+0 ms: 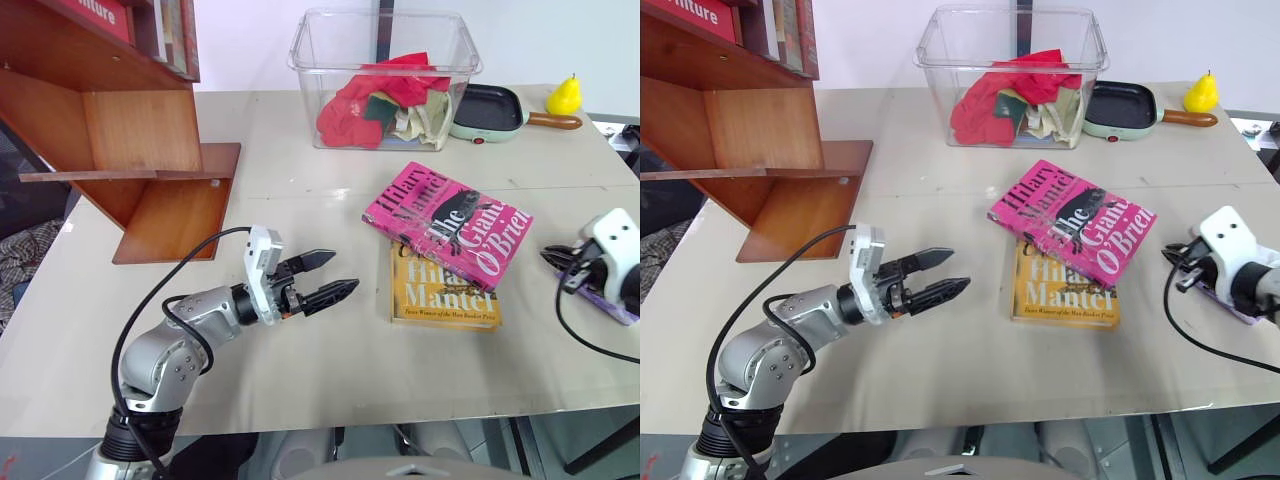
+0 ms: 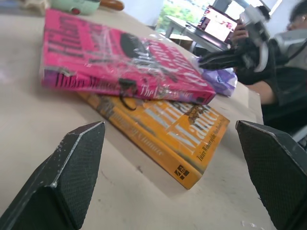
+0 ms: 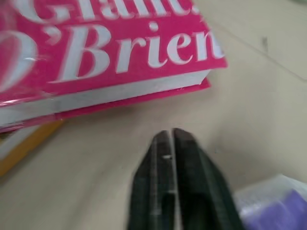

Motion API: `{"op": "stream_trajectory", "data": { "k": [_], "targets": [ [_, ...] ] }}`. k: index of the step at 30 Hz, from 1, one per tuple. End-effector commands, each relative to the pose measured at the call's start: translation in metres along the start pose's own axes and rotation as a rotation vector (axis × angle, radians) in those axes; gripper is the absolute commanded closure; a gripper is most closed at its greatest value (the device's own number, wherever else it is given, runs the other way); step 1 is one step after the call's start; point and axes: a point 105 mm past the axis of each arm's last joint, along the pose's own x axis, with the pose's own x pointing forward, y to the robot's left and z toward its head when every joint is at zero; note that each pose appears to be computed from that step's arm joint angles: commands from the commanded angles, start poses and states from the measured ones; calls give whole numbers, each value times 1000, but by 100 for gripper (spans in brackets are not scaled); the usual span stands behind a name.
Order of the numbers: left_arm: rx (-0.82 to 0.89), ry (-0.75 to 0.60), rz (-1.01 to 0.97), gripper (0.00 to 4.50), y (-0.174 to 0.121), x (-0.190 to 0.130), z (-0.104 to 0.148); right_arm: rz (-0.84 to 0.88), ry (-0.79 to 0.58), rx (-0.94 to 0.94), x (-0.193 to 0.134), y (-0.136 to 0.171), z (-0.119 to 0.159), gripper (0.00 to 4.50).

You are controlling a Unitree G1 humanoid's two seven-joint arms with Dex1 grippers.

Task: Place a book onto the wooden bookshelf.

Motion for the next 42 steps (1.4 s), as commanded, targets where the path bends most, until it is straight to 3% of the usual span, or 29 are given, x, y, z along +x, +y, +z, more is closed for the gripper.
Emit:
{"op": "stream_trajectory", "data": {
  "k": [1,11,24,30,32,34,37,42],
  "targets": [
    [45,-17,-21,0,-8,2,11,-37,-8,-61,14,-2,7,447],
    [192,-22,-1,0,-6,-9,20,60,-126,-131,42,22,41,447],
    [235,19,88,0,-3,-46,6,138,-148,-156,61,42,44,447],
    [25,-6,106,0,0,-33,0,112,-155,-150,56,34,43,447],
    [-192,-69,145,0,10,-20,5,110,-175,-149,38,29,37,447],
    [-357,-49,175,0,19,-11,1,171,-208,-109,18,33,35,447],
    [-494,-72,184,0,28,1,0,188,-323,-70,-14,35,43,367],
    [-712,-73,238,0,43,22,-16,295,-385,35,-66,65,38,144]
  ]
}}
